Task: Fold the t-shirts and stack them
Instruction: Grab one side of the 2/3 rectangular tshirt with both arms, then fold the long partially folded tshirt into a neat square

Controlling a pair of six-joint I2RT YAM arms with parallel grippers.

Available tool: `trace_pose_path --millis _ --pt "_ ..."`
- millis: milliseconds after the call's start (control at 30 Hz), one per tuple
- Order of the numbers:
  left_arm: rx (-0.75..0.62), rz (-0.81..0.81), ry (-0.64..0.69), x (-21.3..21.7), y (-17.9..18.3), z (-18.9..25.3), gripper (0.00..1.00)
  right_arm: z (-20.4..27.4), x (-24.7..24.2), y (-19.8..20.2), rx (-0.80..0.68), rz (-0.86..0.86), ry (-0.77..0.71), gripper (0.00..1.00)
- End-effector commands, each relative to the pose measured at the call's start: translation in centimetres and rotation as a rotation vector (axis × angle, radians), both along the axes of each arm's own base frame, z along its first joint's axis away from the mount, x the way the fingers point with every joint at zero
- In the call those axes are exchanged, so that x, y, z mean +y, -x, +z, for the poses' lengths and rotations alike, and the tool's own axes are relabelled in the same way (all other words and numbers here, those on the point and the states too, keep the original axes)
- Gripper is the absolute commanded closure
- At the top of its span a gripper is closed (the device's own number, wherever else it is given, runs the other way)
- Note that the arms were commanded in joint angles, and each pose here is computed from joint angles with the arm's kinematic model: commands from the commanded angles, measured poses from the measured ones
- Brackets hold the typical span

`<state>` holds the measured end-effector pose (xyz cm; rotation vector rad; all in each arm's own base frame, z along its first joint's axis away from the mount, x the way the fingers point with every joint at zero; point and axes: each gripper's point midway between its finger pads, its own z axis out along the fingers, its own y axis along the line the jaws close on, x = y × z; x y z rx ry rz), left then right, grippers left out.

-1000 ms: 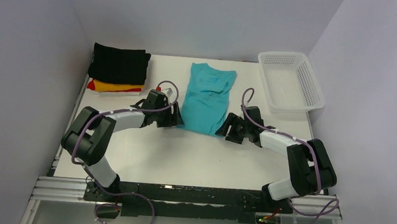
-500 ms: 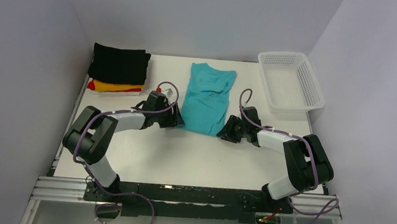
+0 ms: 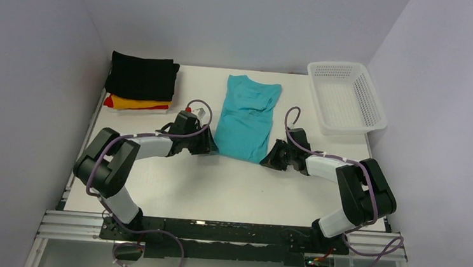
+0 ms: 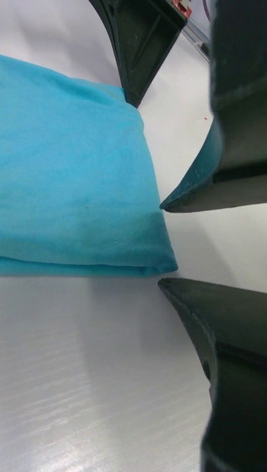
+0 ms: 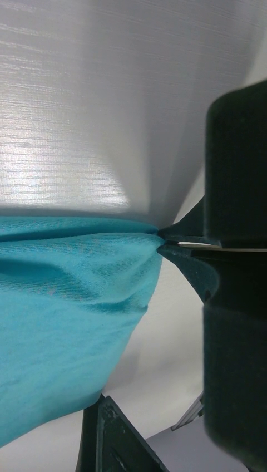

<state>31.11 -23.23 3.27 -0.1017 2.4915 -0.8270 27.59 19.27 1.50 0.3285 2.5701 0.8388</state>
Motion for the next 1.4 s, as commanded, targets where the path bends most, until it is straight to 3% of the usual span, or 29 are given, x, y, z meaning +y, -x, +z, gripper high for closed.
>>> trace_pose_path --millis 0,100,133,233,433,600,800,1033,1367 --pt "0.071 -0.032 -0.009 -0.8 1.5 -1.9 0.51 -0.7 -0.2 0.1 -0.006 0.006 0.019 1.0" --pt "0.075 -0.036 -0.004 -1.7 1.0 -2.3 0.56 -0.8 0.1 0.2 -0.003 0.017 0.005 1.0" --pt "0.085 -0.036 -0.006 -1.9 0.9 -2.6 0.63 -0.8 0.2 0.2 -0.001 0.021 0.0 1.0" --pt "0.107 0.011 -0.049 -1.0 0.8 -3.6 1.0 -1.0 0.0 0.5 0.005 0.025 0.01 1.0" --pt "0.105 0.132 -0.159 2.4 1.9 -4.6 1.0 -1.6 -2.1 2.5 0.037 0.048 0.126 1.0" --pt "0.123 0.131 -0.133 3.4 4.8 -5.1 1.0 -0.9 -3.3 5.3 0.04 0.1 0.153 1.0" --pt "0.107 0.041 -0.036 2.4 8.3 -3.4 1.0 0.3 -2.1 9.4 0.077 0.175 0.054 1.0" --pt "0.045 -0.052 -0.04 1.4 13.6 -0.2 1.0 2.6 -0.1 14.6 0.12 0.246 -0.052 1.0" --pt "-0.124 -0.145 0.14 -0.1 16.0 7.1 1.0 8.4 0.7 16.1 0.02 0.264 -0.188 1.0"
